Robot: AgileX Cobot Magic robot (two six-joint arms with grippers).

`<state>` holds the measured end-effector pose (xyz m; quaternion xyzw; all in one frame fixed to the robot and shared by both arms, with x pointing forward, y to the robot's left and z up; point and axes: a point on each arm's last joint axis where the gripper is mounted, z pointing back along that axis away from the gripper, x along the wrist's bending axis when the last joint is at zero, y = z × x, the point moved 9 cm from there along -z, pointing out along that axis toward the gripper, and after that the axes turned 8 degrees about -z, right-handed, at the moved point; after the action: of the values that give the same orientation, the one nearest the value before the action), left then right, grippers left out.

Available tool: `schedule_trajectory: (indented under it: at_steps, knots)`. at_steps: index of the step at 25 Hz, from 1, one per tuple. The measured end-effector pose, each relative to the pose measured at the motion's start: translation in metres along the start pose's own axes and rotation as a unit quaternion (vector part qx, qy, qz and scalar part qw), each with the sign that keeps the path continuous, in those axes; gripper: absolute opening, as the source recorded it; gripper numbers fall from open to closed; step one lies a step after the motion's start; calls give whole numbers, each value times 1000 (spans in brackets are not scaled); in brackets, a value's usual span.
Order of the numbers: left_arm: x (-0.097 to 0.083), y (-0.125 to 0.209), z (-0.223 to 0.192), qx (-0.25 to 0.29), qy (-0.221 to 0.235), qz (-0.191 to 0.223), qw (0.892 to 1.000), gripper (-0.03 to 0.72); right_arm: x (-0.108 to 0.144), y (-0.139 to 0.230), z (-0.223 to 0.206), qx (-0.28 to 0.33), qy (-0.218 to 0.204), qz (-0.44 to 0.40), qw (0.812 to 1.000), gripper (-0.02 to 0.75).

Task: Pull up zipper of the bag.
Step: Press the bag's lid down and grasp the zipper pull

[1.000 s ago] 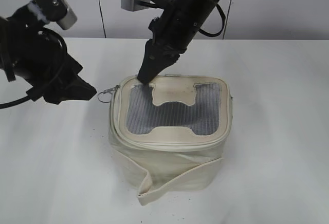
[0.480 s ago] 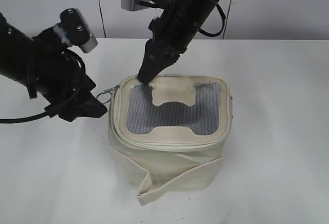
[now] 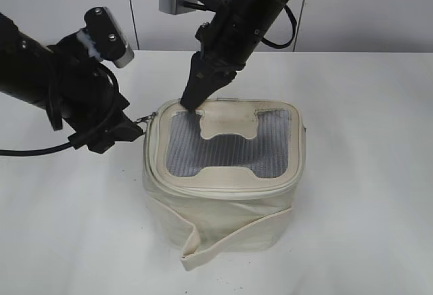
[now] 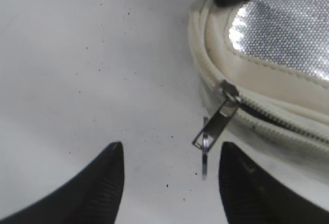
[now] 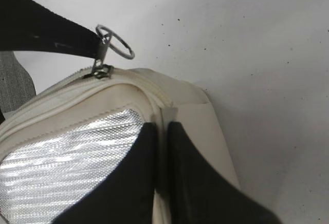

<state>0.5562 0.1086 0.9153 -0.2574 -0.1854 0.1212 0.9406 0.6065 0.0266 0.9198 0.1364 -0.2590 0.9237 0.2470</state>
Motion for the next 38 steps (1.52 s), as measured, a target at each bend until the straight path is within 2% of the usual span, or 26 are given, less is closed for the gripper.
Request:
schedule_trajectory:
  at_steps: [5, 13, 22, 28, 33, 38]
  knots:
    - [-1, -1, 0, -1, 2, 1, 1000, 349, 0, 0, 0, 0, 0, 0, 1000, 39]
    - [-11, -1, 0, -2, 29, 15, 999, 12, 0, 0, 0, 0, 0, 0, 1000, 39]
    - [-30, 1, 5, 9, 79, 22, 997, -3, 0, 0, 0, 0, 0, -1, 1000, 39]
    - [-39, -2, 17, 10, 101, 57, 993, -3, 0, 1, 0, 1, 1, -9, 1000, 39]
    - [-51, 0, 22, 23, 133, 96, 986, -3, -1, 1, 0, 3, 3, -15, 1000, 39]
    - [-61, -3, 38, 25, 155, 109, 982, -3, -1, 1, 0, 3, 3, -16, 1000, 39]
